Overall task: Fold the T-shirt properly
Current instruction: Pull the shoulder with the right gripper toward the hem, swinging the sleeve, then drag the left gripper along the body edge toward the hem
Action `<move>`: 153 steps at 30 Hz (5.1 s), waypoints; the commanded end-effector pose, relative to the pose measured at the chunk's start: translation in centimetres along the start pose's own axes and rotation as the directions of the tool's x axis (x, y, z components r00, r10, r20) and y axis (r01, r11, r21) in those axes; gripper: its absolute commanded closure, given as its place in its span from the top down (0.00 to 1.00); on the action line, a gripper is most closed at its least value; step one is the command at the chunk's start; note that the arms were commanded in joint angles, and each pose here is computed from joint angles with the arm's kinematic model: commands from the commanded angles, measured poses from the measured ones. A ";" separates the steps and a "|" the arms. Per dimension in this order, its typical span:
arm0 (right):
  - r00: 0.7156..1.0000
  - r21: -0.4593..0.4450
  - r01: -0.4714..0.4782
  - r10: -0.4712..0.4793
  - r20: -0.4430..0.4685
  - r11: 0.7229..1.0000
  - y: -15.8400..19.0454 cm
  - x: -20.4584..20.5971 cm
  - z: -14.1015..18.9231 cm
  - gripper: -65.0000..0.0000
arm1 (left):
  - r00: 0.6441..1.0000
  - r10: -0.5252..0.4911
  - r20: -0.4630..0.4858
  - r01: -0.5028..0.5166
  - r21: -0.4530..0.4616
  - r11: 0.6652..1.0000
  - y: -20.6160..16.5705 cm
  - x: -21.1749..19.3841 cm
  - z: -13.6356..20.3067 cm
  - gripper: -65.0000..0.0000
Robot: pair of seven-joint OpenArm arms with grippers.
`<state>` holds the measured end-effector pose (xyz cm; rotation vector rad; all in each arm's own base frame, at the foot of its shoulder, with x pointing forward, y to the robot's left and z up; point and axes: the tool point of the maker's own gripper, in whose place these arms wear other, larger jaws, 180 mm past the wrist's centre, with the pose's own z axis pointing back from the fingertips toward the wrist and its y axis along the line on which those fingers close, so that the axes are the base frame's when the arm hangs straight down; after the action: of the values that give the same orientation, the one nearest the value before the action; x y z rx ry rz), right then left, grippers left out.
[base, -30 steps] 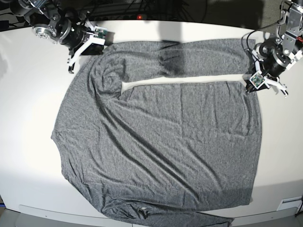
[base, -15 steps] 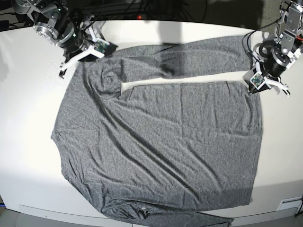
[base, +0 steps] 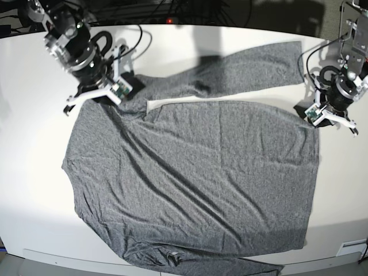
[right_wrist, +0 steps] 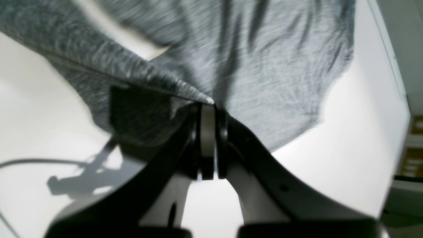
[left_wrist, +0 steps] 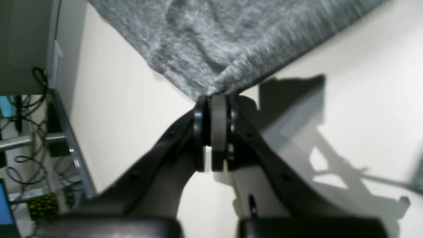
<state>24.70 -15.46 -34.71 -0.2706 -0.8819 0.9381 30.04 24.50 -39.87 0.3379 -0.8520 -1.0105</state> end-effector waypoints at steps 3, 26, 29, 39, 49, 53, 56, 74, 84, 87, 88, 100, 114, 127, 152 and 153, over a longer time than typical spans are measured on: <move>0.998 -0.063 0.018 -0.014 0.059 0.998 -2.2 2.2 -0.5 0.00 | 0.999 -0.035 0.023 0.033 0.077 0.997 3.8 0.8 0.2 0.00; 0.971 -0.157 0.199 -0.173 0.165 0.967 -7.9 7.0 -5.0 0.00 | 0.999 -0.002 0.035 -0.002 0.128 0.992 7.0 1.8 -0.1 0.00; 0.954 -0.190 0.266 -0.230 0.193 0.945 -9.7 7.4 -4.8 0.00 | 1.000 0.001 0.007 -0.002 0.128 0.992 7.0 1.3 -0.1 0.00; 0.905 -0.246 0.411 -0.360 0.227 0.878 -13.5 5.8 -4.1 0.00 | 1.000 0.020 0.017 -0.022 0.136 0.990 7.8 0.6 -1.0 0.00; 0.899 -0.258 0.438 -0.421 0.119 0.861 -14.3 1.8 -7.8 0.00 | 0.987 0.155 0.045 -0.161 0.172 0.972 11.1 0.1 -2.2 0.00; 0.882 -0.258 0.472 -0.454 0.128 0.843 -15.9 2.0 -8.8 0.00 | 0.983 0.158 0.091 -0.172 0.174 0.970 11.4 1.0 -2.2 0.00; 0.864 -0.234 0.501 -0.470 0.179 0.833 -17.0 3.6 -8.8 0.00 | 0.980 0.151 0.132 -0.173 0.173 0.970 11.5 1.7 -2.1 0.00; 0.815 -0.176 0.579 -0.563 0.136 0.796 -19.7 3.1 -13.6 0.00 | 0.968 0.199 0.153 -0.221 0.147 0.964 10.1 1.1 -3.2 0.00; 0.791 -0.164 0.604 -0.561 0.246 0.780 -22.7 7.9 -13.9 0.00 | 0.947 0.266 0.178 -0.294 0.157 0.943 11.1 2.3 -6.7 0.00; 0.789 -0.171 0.604 -0.552 0.270 0.778 -23.9 8.8 -13.6 0.00 | 0.936 0.264 0.232 -0.302 0.150 0.941 12.1 4.1 -6.9 0.00; 0.788 -0.173 0.604 -0.551 0.275 0.778 -24.1 9.0 -13.5 0.00 | 0.933 0.264 0.243 -0.305 0.150 0.940 12.3 4.6 -7.0 0.00; 0.770 -0.191 0.635 -0.593 0.237 0.748 -23.6 7.1 -15.1 0.00 | 0.921 0.259 0.291 -0.317 0.173 0.933 14.5 7.3 -7.4 0.00; 0.734 -0.419 0.668 -0.637 0.234 0.616 -26.6 3.4 -13.8 0.00 | 0.961 0.263 0.089 -0.277 0.392 0.877 17.8 2.9 -6.8 0.00; 0.751 -0.379 0.655 -0.621 0.225 0.654 -26.0 4.1 -14.2 0.00 | 0.933 0.291 0.213 -0.343 0.273 0.899 16.1 5.7 -7.5 0.00; 0.753 -0.364 0.655 -0.611 0.243 0.662 -27.8 5.9 -17.7 0.00 | 0.883 0.396 0.252 -0.446 0.182 0.877 17.3 7.8 -13.3 0.00; 0.757 -0.372 0.650 -0.607 0.241 0.663 -27.9 5.8 -17.6 0.00 | 0.885 0.392 0.251 -0.441 0.187 0.878 17.6 7.8 -13.3 0.00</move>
<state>54.44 -23.97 -30.94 -0.2529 -1.0802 0.0947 50.73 24.52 -37.52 0.2050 -1.0953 -0.5530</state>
